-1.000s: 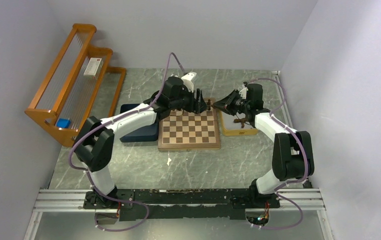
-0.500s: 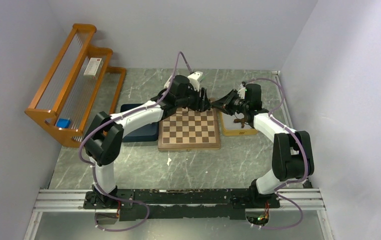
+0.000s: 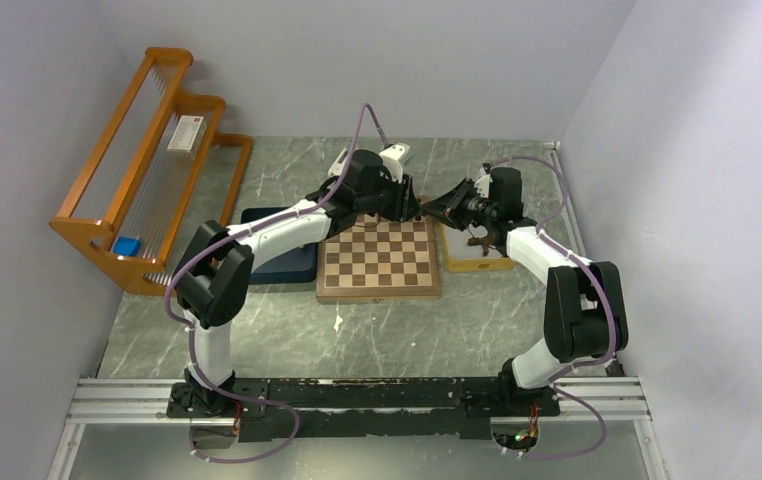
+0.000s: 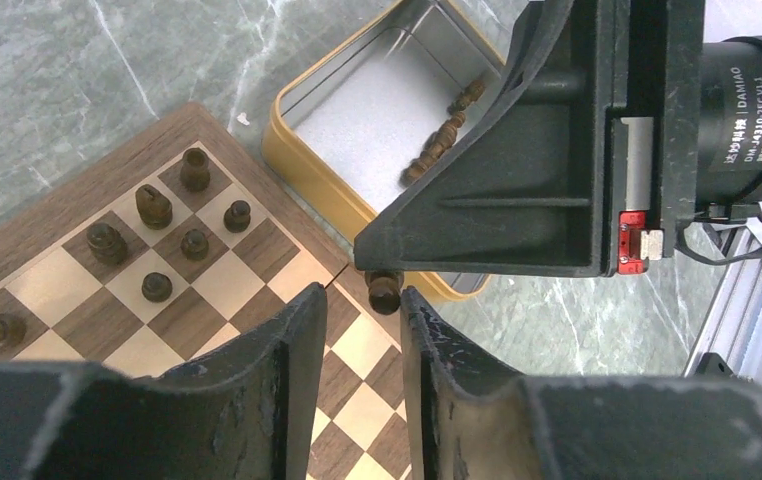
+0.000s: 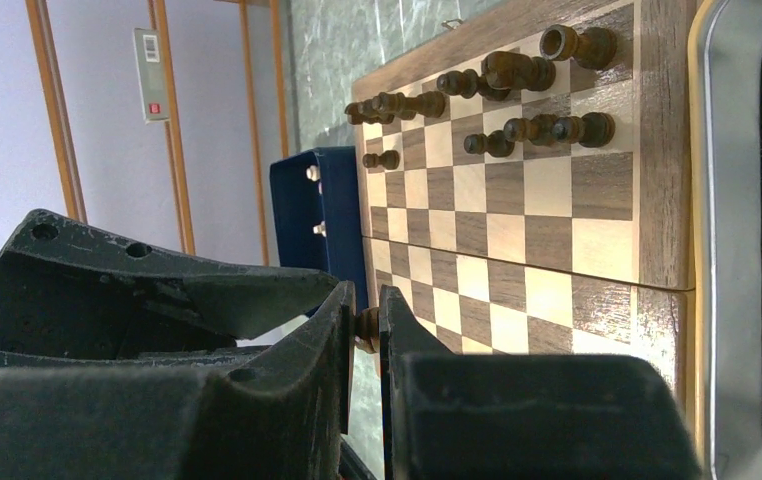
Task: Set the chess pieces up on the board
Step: Place the chess piece on the chessboard.
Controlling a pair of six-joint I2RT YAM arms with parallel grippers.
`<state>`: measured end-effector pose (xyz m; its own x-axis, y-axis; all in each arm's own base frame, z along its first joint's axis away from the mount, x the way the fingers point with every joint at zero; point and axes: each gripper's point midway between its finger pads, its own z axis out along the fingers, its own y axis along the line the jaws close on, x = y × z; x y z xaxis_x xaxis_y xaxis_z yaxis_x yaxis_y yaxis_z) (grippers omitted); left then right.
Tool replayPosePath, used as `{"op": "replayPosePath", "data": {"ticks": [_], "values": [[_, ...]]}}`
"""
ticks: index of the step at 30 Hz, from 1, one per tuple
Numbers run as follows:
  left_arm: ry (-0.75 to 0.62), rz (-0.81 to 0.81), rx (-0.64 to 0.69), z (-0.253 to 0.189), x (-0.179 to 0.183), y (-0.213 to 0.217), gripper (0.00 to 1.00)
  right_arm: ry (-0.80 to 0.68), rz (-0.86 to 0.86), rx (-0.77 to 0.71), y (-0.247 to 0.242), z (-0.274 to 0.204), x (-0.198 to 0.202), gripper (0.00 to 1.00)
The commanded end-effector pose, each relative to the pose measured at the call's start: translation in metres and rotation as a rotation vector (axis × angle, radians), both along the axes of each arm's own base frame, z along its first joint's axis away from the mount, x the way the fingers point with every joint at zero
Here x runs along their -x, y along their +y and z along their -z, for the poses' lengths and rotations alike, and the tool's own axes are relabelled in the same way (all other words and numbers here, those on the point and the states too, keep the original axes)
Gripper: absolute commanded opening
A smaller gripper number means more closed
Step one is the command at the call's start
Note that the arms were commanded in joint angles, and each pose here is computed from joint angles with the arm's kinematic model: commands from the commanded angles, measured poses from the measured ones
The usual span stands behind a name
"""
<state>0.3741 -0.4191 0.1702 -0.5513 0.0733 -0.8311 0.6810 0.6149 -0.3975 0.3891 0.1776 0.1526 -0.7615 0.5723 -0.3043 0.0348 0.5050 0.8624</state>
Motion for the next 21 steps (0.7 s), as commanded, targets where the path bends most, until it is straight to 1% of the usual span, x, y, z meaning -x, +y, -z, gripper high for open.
{"op": "replayPosePath", "data": {"ticks": [1,7,16,19,20,21], "values": [[-0.044,0.046,0.035,-0.015,0.000,-0.012,0.37,-0.010,-0.016,-0.020,0.004,-0.002,0.002,0.13],[-0.038,0.059,0.033,-0.013,-0.001,-0.015,0.32,-0.005,-0.028,-0.027,0.006,0.000,0.002,0.13],[-0.037,0.056,0.005,-0.010,-0.002,-0.013,0.15,0.003,-0.039,-0.006,0.005,0.008,0.005,0.14],[-0.034,0.046,-0.027,-0.007,-0.004,-0.009,0.12,-0.009,-0.055,0.008,0.005,0.009,0.007,0.18],[-0.026,0.047,-0.043,-0.004,-0.002,-0.007,0.11,-0.016,-0.061,0.010,0.005,0.008,0.008,0.21],[-0.024,0.047,-0.052,-0.004,-0.001,-0.005,0.10,-0.019,-0.070,0.015,0.006,0.009,0.010,0.27]]}}
